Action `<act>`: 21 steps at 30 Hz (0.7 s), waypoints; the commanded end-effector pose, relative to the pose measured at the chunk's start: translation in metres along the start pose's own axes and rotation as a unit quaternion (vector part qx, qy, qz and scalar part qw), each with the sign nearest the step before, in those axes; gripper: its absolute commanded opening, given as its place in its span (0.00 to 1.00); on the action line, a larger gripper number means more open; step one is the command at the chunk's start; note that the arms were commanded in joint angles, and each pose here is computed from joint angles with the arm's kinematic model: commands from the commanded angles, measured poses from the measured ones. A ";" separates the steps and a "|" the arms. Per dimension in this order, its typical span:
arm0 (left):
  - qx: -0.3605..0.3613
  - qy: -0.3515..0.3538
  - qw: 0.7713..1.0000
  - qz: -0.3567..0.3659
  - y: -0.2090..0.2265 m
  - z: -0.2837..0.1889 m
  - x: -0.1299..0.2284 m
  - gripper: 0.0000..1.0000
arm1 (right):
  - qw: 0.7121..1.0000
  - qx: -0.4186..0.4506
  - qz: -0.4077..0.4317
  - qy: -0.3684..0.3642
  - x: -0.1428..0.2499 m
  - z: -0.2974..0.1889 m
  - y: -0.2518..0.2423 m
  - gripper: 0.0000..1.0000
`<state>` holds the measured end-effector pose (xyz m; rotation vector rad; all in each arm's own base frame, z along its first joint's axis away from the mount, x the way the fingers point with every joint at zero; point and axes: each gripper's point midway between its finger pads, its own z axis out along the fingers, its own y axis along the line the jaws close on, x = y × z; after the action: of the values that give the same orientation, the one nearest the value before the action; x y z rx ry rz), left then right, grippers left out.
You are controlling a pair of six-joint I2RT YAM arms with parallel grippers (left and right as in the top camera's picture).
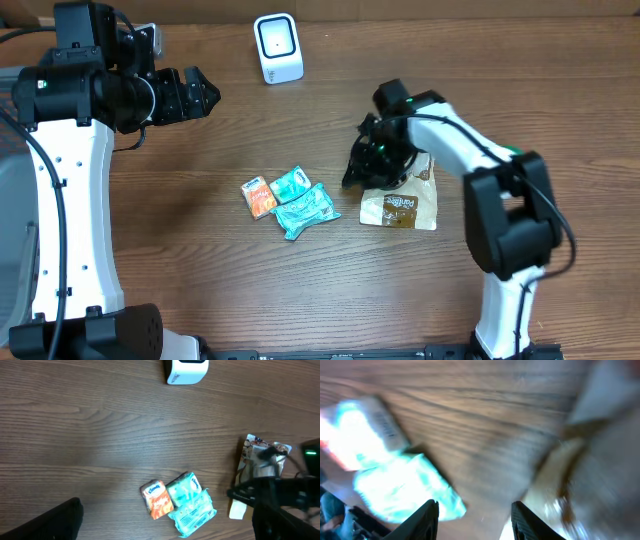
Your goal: Scan the item barcode
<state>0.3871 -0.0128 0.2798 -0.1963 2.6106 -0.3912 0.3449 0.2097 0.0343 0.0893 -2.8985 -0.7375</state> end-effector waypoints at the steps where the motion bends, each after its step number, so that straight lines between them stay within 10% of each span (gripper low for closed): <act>1: -0.005 0.003 1.000 0.002 0.002 0.003 -0.001 0.95 | 0.992 -0.010 -0.049 -0.115 -0.009 -0.090 0.033 0.47; 9: -0.005 0.003 1.000 0.002 0.002 0.003 -0.001 0.94 | 0.958 0.158 0.143 -0.193 0.022 -0.168 -0.047 0.47; 21: 0.000 0.023 1.000 0.000 0.000 0.012 0.004 0.94 | 0.922 0.286 0.145 -0.217 -0.015 -0.128 -0.126 0.47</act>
<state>0.3866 -0.0123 0.2761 -0.2017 2.6261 -0.3885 0.3793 0.0632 0.1023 -0.5056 -3.3244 -0.0438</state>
